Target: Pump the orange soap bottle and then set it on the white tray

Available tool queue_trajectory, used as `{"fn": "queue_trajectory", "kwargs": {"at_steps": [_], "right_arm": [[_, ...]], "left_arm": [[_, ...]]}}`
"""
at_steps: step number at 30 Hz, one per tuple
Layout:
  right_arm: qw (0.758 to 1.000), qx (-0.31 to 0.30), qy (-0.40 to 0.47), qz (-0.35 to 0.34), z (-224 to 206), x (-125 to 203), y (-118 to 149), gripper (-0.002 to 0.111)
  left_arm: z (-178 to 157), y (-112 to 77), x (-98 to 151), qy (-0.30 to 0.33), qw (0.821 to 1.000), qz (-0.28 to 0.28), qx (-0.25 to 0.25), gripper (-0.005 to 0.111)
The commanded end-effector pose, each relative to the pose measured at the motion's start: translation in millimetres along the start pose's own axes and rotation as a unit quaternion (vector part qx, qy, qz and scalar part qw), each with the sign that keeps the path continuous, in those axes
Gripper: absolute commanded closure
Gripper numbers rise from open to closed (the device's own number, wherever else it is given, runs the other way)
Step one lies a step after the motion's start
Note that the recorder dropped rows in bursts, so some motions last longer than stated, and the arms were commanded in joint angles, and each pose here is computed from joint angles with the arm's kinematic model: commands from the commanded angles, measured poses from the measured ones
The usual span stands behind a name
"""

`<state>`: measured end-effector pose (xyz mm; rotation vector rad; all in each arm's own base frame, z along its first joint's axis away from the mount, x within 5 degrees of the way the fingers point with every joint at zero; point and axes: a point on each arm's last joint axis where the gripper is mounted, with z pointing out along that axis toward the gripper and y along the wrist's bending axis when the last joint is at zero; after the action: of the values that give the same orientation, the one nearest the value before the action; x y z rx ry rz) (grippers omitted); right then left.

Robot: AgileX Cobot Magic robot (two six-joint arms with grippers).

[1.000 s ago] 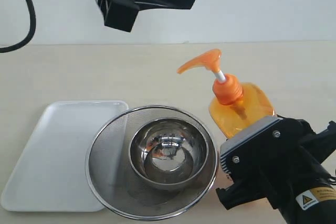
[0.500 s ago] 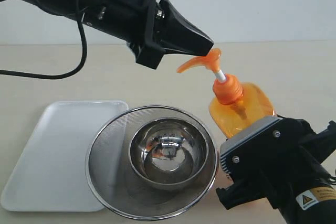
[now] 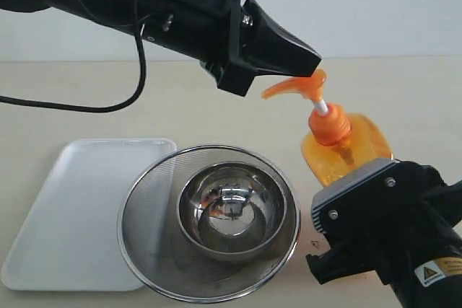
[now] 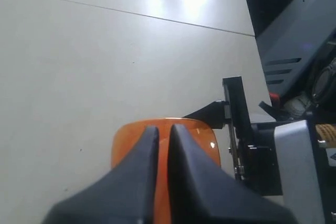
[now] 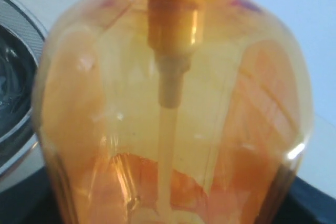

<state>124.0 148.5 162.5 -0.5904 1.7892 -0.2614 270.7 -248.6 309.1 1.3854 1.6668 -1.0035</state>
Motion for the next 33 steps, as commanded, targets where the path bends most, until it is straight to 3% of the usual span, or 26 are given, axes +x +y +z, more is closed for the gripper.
{"fn": "queue_trajectory", "kwargs": {"at_steps": [1, 18, 28, 33], "right_arm": [[0.999, -0.006, -0.044, -0.007, -1, -11, 1, 0.108], [0.999, -0.012, -0.047, -0.01, -1, -12, 2, 0.108], [0.999, -0.015, -0.045, -0.002, -1, -11, 2, 0.108], [0.999, 0.012, -0.04, 0.009, -1, -10, -3, 0.108]], "left_arm": [[16, -2.2, 18, 0.042, 0.999, -0.001, 0.028, 0.102], [22, -2.2, 47, 0.051, 0.999, -0.013, 0.006, 0.102], [17, -0.8, 41, 0.036, 0.999, 0.0, -0.012, 0.102], [-8, -2.1, 25, 0.012, 0.999, 0.016, -0.039, 0.102]]}}
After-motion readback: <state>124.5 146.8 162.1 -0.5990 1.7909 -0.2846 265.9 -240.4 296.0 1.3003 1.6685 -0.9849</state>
